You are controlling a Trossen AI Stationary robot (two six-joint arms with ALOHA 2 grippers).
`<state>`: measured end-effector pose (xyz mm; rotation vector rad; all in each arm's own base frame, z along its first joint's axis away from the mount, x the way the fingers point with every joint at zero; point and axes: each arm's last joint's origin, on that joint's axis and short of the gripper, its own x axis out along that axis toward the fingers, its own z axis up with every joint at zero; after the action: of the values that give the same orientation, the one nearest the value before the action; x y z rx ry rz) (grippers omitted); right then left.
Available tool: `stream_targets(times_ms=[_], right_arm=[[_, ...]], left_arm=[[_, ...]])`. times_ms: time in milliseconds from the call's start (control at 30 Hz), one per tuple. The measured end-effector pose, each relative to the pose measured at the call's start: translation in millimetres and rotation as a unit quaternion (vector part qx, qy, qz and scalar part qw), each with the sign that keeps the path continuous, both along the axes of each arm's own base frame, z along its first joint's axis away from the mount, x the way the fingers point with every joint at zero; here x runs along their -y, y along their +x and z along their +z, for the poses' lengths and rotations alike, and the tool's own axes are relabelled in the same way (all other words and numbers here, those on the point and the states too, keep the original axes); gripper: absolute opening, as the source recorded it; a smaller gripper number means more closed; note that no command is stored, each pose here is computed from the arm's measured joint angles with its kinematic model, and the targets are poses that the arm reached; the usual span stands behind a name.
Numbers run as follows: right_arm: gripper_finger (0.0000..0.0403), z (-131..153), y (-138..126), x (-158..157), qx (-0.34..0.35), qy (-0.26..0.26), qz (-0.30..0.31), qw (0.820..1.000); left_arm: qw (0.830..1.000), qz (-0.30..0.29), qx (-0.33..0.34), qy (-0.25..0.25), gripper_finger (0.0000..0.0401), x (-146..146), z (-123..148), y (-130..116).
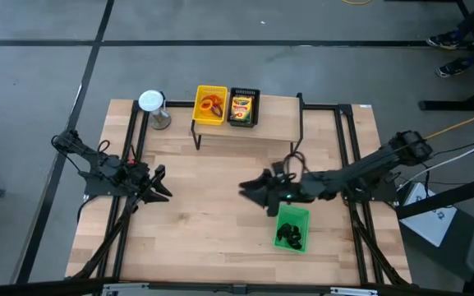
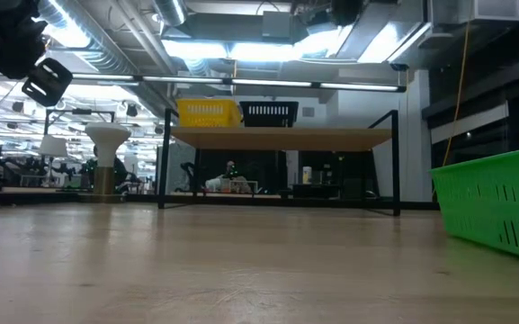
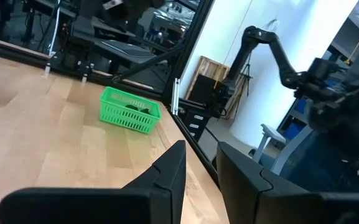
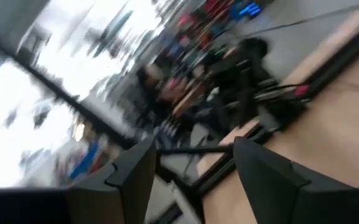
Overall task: Pick & Place Office Desk Supplies
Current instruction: Put the green bin with rubber bands on the shelf
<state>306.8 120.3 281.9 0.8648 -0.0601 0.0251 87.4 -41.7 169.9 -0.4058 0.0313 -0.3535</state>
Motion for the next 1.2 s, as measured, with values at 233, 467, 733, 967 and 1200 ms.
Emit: stream_targets(times_ms=[233,467,733,967,1200], right_arm=[[0.0219,6,35,-20,0.008,-0.015,0.046,0.999],[0.0219,4,46,-25,0.004,0.033,0.049,0.998],[0.0219,11,48,-24,0.014,0.053,0.036,0.998],[0.0219,11,48,-23,0.012,0.105,0.017,0.994],[0.0217,8,50,-23,-0.022,0.188,0.136,0.973]], left_arm=[[1.000,0.000,0.000,0.000,0.0086,0,0,0],[1.000,0.000,0.000,0.000,0.0086,0,0,0],[1.000,0.000,0.000,0.000,0.0086,0,0,0],[1.000,0.000,0.000,0.000,0.0086,0,0,0],[1.000,0.000,-0.001,0.000,0.0086,0,0,0]])
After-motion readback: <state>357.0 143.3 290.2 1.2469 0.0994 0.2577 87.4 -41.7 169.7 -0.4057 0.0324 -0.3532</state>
